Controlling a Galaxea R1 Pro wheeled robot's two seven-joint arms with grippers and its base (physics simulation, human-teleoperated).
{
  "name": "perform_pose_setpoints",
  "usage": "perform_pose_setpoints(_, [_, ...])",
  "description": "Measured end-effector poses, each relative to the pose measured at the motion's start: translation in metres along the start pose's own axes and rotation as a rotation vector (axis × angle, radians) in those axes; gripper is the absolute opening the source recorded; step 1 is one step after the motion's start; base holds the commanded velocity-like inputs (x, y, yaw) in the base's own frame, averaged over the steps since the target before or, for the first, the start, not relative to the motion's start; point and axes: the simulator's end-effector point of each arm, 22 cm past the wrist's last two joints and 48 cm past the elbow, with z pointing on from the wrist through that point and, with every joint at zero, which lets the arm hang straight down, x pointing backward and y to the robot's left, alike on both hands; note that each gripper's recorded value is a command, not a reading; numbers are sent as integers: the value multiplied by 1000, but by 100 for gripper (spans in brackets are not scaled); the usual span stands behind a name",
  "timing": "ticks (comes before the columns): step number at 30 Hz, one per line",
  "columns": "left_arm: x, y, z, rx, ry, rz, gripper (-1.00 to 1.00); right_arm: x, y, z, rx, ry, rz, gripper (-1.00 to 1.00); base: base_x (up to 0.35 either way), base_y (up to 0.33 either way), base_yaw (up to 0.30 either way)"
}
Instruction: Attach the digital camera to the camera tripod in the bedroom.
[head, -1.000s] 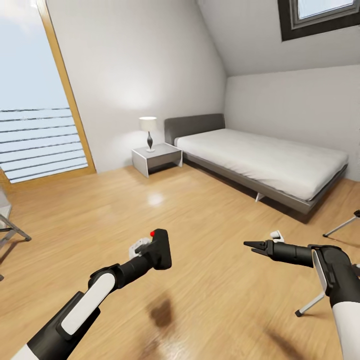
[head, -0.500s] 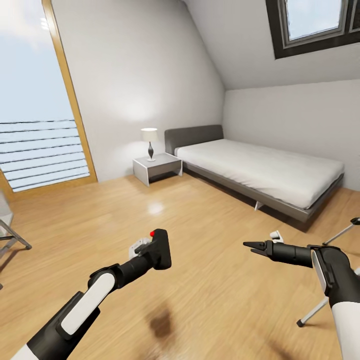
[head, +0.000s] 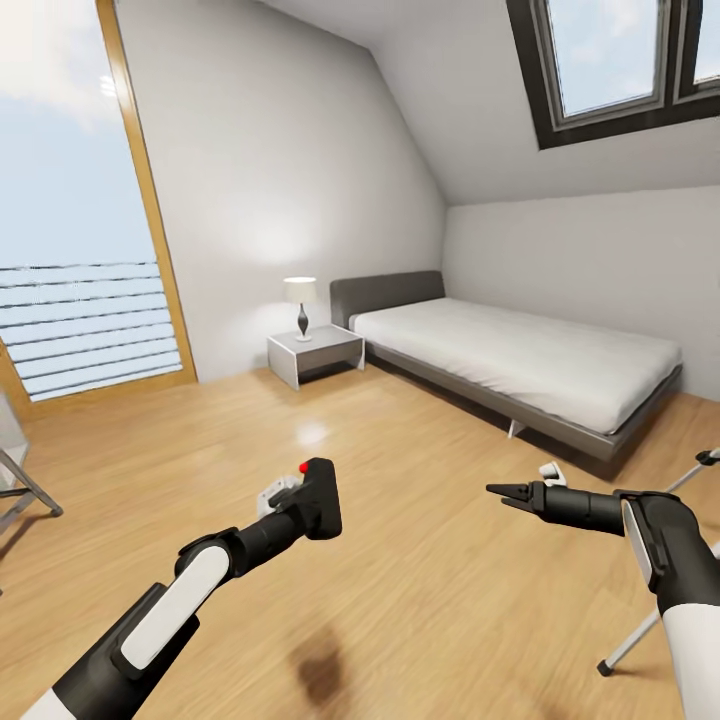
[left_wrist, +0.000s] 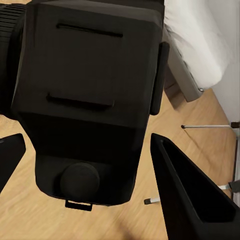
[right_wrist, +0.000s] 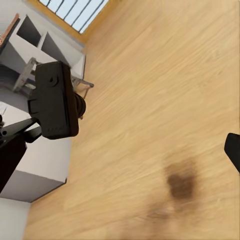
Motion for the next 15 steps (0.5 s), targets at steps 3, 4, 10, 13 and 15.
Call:
perform_pose_setpoints(3, [-5, -4, -2, 1, -3, 3, -100, -4, -3, -1, 35, -1, -2, 100, 0, 0, 0])
perform_pose_setpoints(4, [-7, -6, -3, 1, -3, 3, -100, -6, -5, -1, 49, 0, -2, 100, 0, 0, 0])
perform_pose_setpoints(10, [-15, -6, -4, -18, 2, -2, -100, -15, -15, 0, 136, 3, 0, 100, 0, 0, 0])
perform_pose_setpoints(13, [-18, -4, -4, -34, 6, -6, -100, -20, -19, -1, 173, 4, 2, 100, 0, 0, 0])
perform_pose_setpoints(15, [-22, -2, -4, -45, 5, -11, -100, -23, -24, -3, 212, 4, 3, 100, 0, 0, 0])
